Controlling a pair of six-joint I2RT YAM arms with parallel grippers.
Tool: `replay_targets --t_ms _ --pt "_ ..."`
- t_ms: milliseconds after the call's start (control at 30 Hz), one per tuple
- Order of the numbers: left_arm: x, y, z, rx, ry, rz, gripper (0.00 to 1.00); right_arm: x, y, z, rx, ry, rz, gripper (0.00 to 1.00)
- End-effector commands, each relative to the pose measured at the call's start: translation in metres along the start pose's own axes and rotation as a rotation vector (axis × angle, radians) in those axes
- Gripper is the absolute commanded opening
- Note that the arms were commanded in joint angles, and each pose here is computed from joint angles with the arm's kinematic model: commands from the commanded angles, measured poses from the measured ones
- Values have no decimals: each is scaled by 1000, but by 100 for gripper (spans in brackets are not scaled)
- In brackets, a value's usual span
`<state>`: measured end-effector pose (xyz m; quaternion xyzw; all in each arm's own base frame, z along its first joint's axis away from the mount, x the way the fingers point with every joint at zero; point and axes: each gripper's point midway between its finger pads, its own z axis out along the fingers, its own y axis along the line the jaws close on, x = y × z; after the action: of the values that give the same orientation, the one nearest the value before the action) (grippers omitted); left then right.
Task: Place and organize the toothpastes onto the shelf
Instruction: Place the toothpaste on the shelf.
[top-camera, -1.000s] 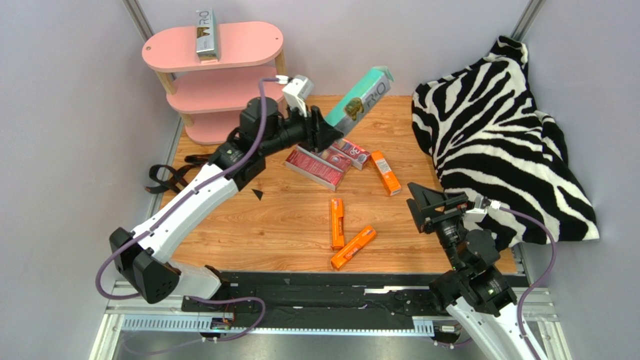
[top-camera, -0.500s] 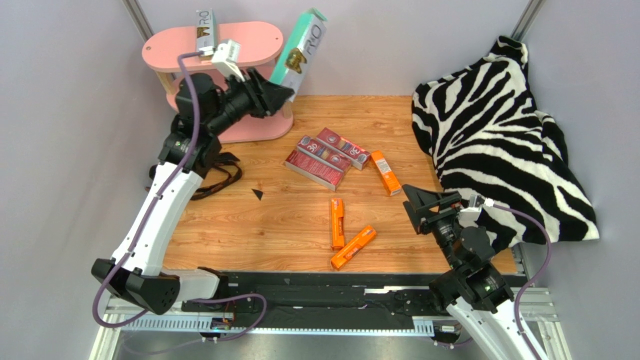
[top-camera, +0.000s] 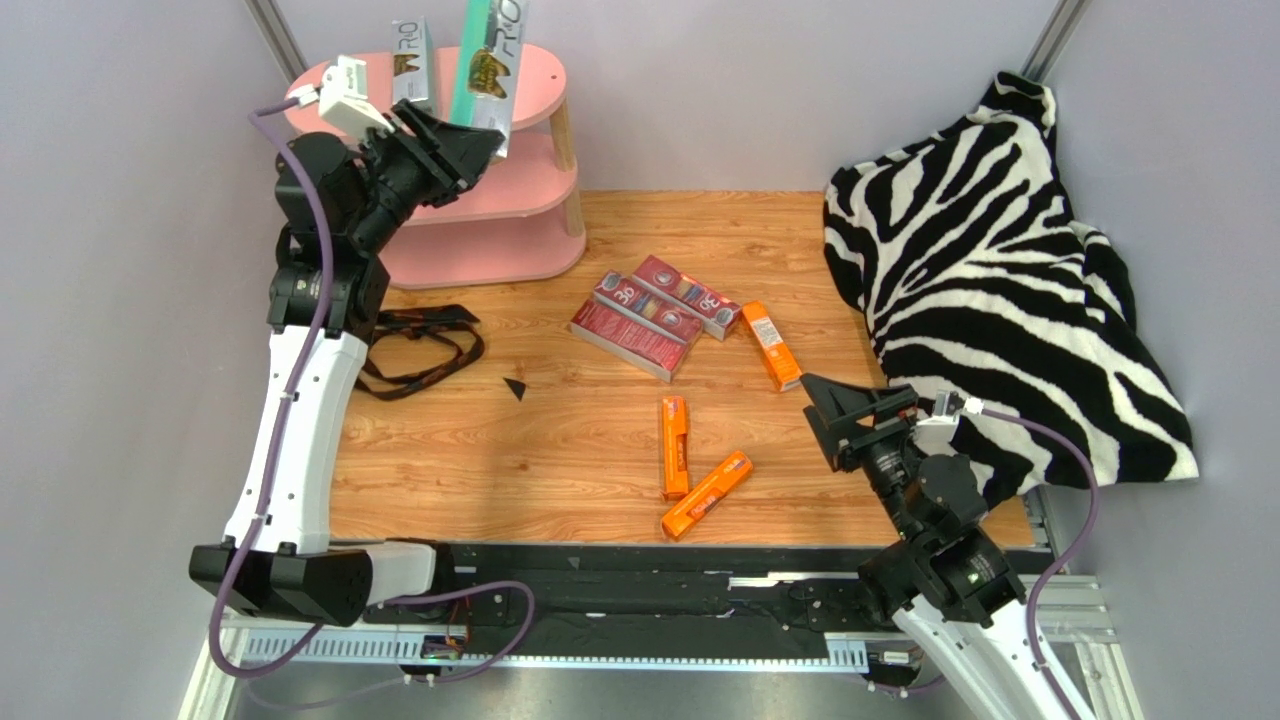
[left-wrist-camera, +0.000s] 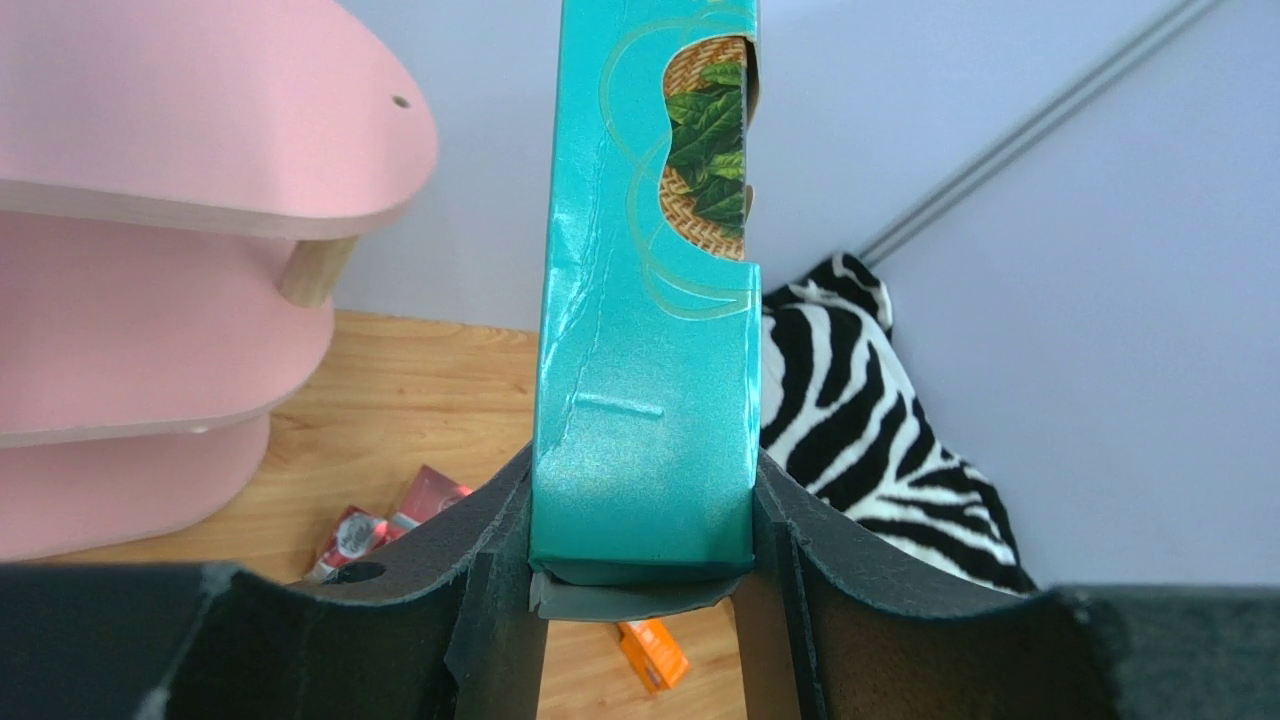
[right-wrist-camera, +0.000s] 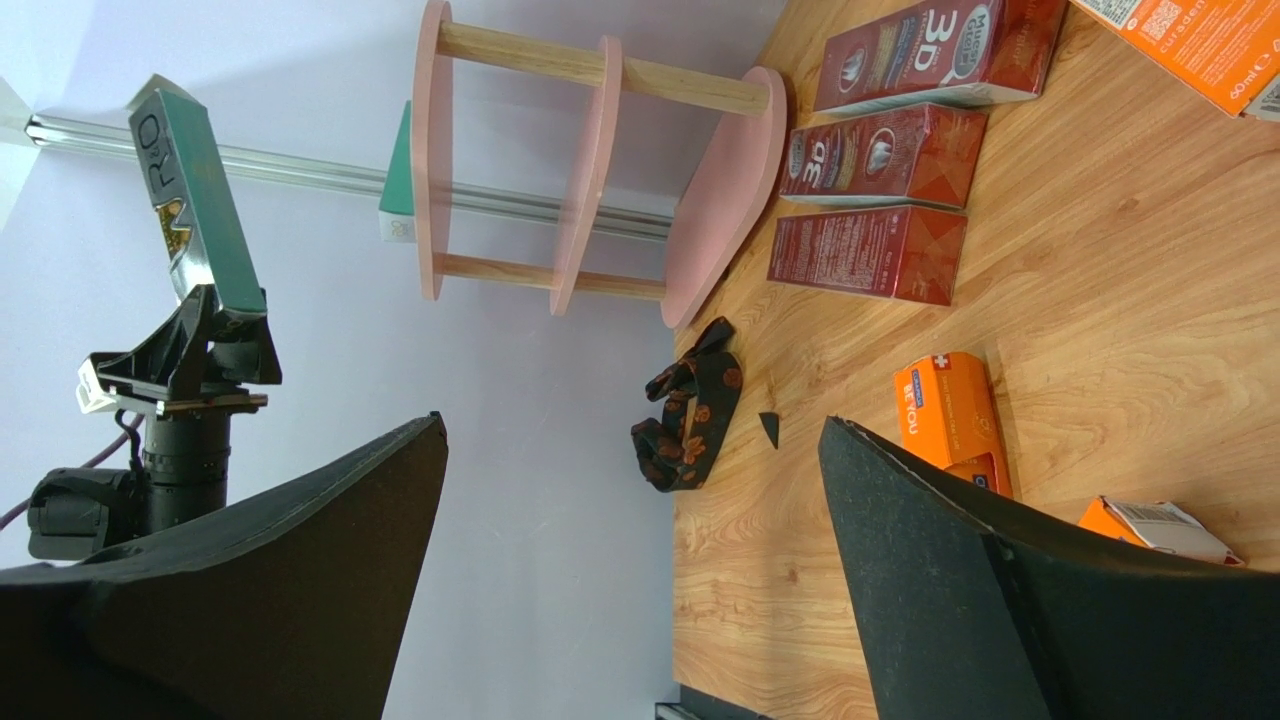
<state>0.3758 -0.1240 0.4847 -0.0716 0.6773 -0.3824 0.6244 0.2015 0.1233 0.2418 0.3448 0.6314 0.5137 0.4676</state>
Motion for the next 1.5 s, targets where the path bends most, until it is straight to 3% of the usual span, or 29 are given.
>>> replay_targets --t_ms 0,433,767,1467 --pt "-58 -12 -14 9 -177 -4 37 -2 0 -4 -14 -10 -31 100" --pt "-112 54 -23 -195 -276 -47 38 9 -13 -4 5 39 -37 100" --pt "-121 113 -16 -309 -272 -79 37 17 -25 -7 28 77 -47 100" --pt "-95 196 36 -307 -123 -197 38 21 -45 -11 76 91 -59 100"
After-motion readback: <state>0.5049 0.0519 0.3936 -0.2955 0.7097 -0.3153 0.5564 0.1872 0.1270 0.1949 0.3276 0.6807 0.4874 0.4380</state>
